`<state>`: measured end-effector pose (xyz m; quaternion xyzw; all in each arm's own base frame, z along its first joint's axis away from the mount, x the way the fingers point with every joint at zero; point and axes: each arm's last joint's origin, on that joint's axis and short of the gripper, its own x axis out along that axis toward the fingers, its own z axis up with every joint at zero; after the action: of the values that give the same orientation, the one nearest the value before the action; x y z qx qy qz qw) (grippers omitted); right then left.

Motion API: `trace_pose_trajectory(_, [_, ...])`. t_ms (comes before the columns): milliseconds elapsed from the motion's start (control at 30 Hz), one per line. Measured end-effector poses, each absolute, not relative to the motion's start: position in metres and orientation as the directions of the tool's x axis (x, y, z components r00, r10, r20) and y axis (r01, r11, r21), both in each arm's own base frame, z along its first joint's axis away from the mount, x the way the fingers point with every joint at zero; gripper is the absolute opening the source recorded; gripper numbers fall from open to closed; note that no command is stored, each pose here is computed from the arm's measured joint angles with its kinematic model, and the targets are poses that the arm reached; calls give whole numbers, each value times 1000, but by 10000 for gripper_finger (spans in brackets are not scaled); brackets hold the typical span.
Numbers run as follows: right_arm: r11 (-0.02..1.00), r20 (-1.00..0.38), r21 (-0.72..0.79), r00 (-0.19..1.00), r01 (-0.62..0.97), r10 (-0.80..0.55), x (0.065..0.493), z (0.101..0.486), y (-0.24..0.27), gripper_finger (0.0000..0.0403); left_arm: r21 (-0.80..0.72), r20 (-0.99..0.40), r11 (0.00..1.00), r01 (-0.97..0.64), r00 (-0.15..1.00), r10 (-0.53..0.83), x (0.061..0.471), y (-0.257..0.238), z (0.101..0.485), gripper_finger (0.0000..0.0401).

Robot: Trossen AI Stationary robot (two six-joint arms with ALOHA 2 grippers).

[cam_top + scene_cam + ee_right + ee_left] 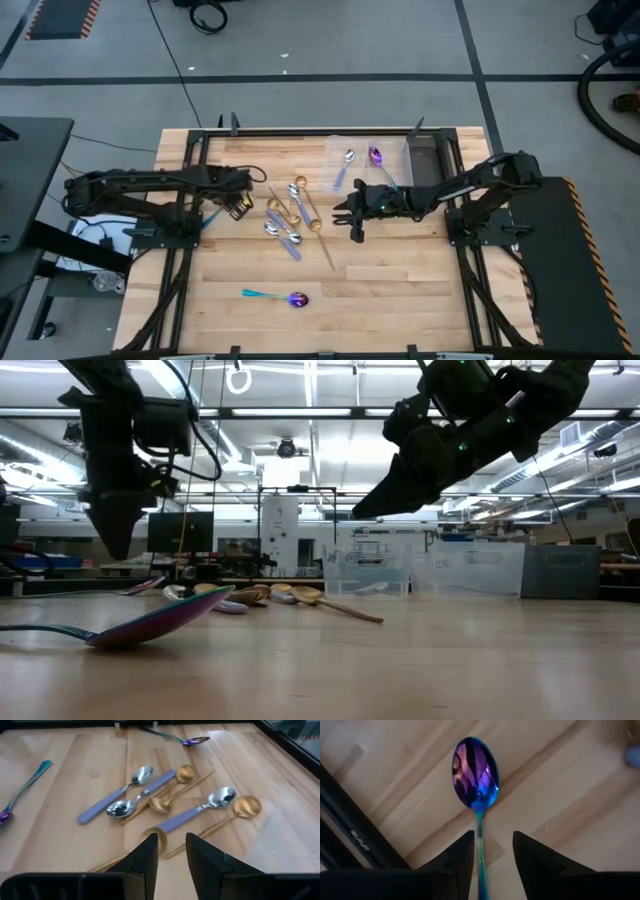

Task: Sort silverware by color (type)
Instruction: Put the top purple spoon into the right transparent bin

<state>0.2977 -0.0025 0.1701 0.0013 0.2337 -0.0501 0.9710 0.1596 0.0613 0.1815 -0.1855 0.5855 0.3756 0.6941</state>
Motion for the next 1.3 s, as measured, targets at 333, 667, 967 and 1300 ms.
trace_pose_trajectory(333, [999, -432, 5, 901, 42, -36, 300, 170, -1, 109, 101, -983, 593, -799, 12, 183, 152, 82, 171, 141])
trace_pose_trajectory(667, [1000, -425, -20, 905, 8, -16, 301, 171, 2, 109, 111, -994, 568, -815, -79, 82, 153, 87, 148, 141])
trace_pose_trajectory(967, [999, -414, -39, 910, -27, 8, 301, 172, 10, 110, 148, -988, 574, -806, -149, 45, 159, 91, 131, 141])
trace_pose_trajectory(1300, [998, -413, -37, 910, -50, 30, 301, 172, 12, 110, 101, -993, 659, -745, -118, 20, 162, 91, 129, 112])
